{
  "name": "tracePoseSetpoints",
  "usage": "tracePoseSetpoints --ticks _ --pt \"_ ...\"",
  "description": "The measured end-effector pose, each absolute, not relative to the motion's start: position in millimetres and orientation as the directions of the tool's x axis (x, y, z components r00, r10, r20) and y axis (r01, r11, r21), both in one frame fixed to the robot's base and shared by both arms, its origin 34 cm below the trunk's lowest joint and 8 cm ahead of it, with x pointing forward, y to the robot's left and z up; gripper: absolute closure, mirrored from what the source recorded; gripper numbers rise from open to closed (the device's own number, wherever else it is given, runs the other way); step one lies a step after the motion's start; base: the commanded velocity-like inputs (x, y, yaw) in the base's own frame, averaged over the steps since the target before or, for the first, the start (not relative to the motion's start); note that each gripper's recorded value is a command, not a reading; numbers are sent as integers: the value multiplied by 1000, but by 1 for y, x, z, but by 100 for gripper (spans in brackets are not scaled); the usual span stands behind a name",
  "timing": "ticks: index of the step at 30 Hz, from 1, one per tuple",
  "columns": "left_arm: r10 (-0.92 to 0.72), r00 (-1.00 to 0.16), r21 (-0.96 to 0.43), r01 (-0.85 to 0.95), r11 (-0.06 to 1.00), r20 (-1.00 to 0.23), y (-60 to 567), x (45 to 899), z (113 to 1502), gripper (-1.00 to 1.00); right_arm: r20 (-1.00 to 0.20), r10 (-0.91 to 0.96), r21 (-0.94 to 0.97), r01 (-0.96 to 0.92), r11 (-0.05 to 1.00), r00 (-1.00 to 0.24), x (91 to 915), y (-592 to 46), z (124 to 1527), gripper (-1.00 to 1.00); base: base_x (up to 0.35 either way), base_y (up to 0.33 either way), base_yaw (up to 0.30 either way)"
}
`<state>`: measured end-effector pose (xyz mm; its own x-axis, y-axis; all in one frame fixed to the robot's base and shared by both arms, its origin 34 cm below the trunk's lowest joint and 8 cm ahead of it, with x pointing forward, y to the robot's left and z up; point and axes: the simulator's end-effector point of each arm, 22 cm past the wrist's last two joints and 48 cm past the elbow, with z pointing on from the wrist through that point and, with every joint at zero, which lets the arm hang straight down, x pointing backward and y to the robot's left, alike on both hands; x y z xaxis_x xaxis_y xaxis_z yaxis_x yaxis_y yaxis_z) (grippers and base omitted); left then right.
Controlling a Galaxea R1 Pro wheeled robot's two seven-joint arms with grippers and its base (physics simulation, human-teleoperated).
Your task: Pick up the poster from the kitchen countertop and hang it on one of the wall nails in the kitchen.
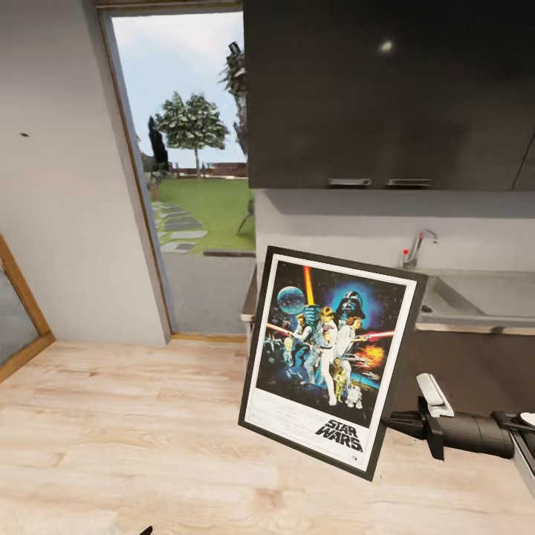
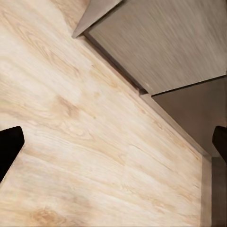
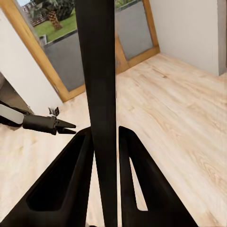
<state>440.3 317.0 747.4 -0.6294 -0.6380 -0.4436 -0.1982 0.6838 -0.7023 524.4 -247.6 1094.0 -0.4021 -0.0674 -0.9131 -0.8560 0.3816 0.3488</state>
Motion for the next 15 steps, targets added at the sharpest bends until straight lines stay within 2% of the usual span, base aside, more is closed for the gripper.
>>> tracePoseSetpoints --ticks 7,15 --pt "-638 -630 -702 -198 684 -443 317 440 747 -100 -913 -67 349 -856 382 -402 524 -248 1094 100 238 207 256" --pt "-637 -631 -702 -198 684 -442 316 440 747 -100 -913 -67 349 -856 381 -402 524 -247 1094 100 240 212 43"
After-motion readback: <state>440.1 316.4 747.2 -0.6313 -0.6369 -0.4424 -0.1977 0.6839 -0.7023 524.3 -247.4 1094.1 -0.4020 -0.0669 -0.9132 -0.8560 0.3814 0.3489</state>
